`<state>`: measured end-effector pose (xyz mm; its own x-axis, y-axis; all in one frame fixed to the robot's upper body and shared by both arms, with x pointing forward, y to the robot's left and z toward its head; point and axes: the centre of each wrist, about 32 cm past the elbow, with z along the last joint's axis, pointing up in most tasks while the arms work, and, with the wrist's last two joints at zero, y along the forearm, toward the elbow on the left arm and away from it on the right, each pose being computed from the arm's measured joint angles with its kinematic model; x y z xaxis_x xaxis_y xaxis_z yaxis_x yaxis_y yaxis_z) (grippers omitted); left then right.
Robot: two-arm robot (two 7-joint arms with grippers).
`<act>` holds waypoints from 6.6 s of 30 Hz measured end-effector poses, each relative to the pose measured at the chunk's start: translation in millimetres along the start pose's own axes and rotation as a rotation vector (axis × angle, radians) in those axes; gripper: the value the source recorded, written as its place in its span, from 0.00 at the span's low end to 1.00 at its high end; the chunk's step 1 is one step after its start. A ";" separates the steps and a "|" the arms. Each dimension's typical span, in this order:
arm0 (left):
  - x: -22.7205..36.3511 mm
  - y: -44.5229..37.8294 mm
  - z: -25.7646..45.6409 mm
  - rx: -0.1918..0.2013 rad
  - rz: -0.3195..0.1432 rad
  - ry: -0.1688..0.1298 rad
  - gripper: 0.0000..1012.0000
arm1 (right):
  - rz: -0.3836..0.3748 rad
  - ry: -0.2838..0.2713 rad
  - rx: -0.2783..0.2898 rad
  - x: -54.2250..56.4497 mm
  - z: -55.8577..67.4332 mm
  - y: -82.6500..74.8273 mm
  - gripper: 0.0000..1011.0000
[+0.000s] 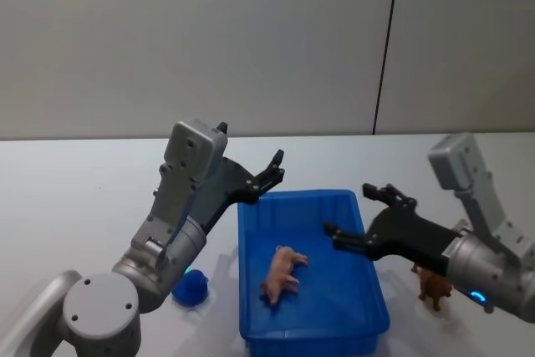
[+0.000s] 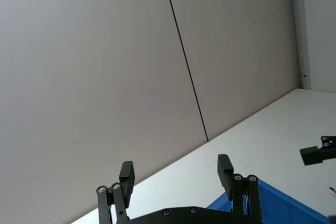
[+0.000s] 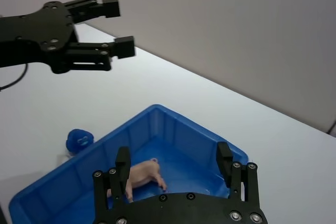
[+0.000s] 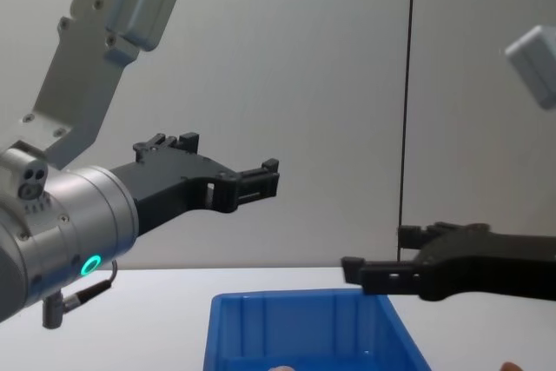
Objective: Pick up the two dolls from the table and place them into the box.
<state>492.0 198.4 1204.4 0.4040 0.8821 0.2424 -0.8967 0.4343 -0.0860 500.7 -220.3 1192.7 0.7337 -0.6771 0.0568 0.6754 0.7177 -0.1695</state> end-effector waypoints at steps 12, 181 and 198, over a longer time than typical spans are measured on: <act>0.0 0.0 0.0 0.000 0.000 0.000 0.99 | -0.102 0.017 -0.024 7.8 -11.9 -34.6 0.99; 7.0 22.4 1.9 0.064 0.046 -0.014 0.99 | -0.083 -0.009 0.049 27.3 -19.4 -74.2 0.99; 16.4 72.8 -7.2 0.237 0.092 0.043 0.99 | -0.090 -0.008 0.053 28.8 -20.8 -78.4 0.99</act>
<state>434.7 245.8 1195.2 0.3213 0.9252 0.2020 -0.9454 0.3012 0.1242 467.2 -299.5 1187.2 0.6706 -0.7377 0.0773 0.7412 0.6621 -0.1109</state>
